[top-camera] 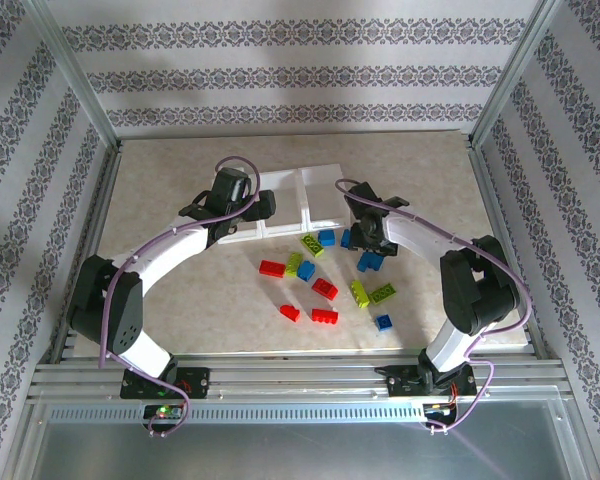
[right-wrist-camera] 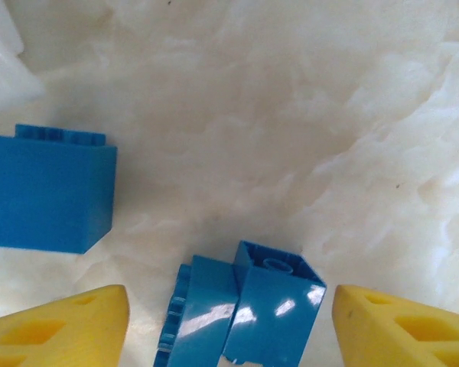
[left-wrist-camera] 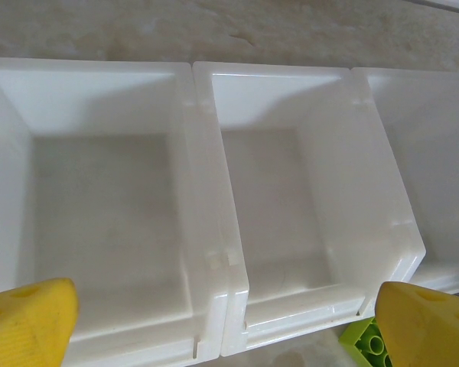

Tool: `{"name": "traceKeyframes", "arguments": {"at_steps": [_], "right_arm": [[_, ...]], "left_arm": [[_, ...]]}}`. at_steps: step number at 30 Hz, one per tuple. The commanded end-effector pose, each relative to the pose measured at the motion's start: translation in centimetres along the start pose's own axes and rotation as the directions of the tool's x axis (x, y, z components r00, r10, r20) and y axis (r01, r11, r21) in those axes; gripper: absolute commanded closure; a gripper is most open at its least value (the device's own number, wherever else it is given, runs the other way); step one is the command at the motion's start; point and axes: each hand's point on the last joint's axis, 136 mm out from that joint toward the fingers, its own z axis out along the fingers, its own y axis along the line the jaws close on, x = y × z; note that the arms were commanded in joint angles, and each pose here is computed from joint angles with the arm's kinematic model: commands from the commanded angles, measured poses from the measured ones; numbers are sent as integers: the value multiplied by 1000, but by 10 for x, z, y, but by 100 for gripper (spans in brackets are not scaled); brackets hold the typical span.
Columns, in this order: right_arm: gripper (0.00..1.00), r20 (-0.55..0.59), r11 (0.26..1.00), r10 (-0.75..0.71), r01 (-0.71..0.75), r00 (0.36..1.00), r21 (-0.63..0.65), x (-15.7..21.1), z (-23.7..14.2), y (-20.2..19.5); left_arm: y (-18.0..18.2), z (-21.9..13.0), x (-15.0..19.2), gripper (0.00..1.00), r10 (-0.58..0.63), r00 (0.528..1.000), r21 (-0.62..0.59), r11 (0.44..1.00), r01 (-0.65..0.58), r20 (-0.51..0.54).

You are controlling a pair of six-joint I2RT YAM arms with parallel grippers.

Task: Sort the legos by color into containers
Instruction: Touch the lego at the center of the table.

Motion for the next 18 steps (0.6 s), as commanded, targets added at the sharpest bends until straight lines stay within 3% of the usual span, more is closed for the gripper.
{"name": "traceKeyframes", "arguments": {"at_steps": [1,13,18], "right_arm": [[31,-5,1000,18,-18,1000,-3,6,-11,4],[40,-43,990,136,-137,990,-24,62,-16,7],[42,-59,983,165,-169,984,-67,66,-5,17]], "left_arm": [[0,-3,-5,0,-3,1000,10,1000,3,19],[9,-7,-1,0,-4,1000,-14,1000,4,16],[11,-6,2,0,-7,1000,-16,1000,7,16]]}}
